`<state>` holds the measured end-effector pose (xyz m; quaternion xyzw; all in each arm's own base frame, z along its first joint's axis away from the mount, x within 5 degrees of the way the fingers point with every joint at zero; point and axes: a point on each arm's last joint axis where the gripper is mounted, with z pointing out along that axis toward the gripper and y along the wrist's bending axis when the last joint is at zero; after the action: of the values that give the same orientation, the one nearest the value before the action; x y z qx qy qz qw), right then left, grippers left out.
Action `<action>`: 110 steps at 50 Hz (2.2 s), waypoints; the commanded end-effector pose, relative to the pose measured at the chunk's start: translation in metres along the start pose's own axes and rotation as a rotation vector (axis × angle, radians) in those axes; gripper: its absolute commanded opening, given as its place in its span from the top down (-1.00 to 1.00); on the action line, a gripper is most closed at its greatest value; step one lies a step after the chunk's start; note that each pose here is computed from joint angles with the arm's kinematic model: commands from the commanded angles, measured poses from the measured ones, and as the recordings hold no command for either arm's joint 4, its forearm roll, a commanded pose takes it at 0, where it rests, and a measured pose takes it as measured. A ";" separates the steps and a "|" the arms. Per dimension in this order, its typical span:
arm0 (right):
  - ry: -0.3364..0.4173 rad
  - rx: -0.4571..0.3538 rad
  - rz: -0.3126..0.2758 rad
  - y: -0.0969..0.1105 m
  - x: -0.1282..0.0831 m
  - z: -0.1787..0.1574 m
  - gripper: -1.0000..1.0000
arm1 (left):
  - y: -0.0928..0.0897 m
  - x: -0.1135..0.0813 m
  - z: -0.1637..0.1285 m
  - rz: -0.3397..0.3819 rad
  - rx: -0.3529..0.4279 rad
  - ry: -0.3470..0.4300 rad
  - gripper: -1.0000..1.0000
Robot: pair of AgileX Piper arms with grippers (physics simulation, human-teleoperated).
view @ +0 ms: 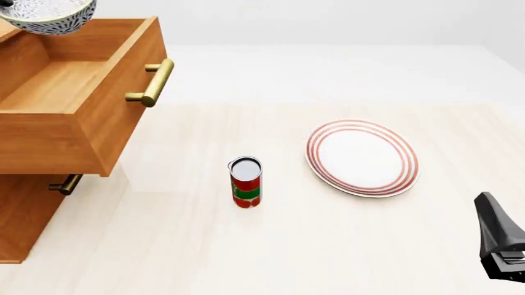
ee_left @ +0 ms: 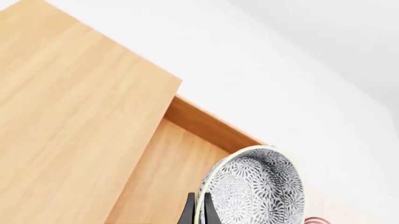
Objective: Put the bowl in the top drawer of the cabinet.
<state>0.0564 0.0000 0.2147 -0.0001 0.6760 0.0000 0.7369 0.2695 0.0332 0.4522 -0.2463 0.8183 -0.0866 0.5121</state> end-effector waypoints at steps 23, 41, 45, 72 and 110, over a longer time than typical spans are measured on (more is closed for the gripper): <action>0.000 0.000 0.000 0.000 0.000 0.000 -1.00 | 0.011 0.014 0.016 0.035 -0.025 0.033 1.00; 0.000 0.000 0.000 0.000 0.000 0.000 -1.00 | 0.015 0.021 0.028 0.047 -0.035 0.050 1.00; 0.000 0.000 0.000 0.000 0.000 0.000 -1.00 | 0.017 0.023 0.031 0.050 -0.040 0.055 1.00; 0.000 0.000 0.000 0.000 0.000 0.000 -1.00 | 0.027 0.034 0.050 0.072 -0.061 0.080 1.00; 0.000 0.000 0.000 0.000 0.000 0.000 -1.00 | 0.033 0.043 0.065 0.081 -0.074 0.102 1.00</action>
<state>0.0564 0.0000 0.2147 -0.0001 0.6761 0.0000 0.7369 0.3003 0.0467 0.3760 -0.2282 0.8559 -0.0479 0.4616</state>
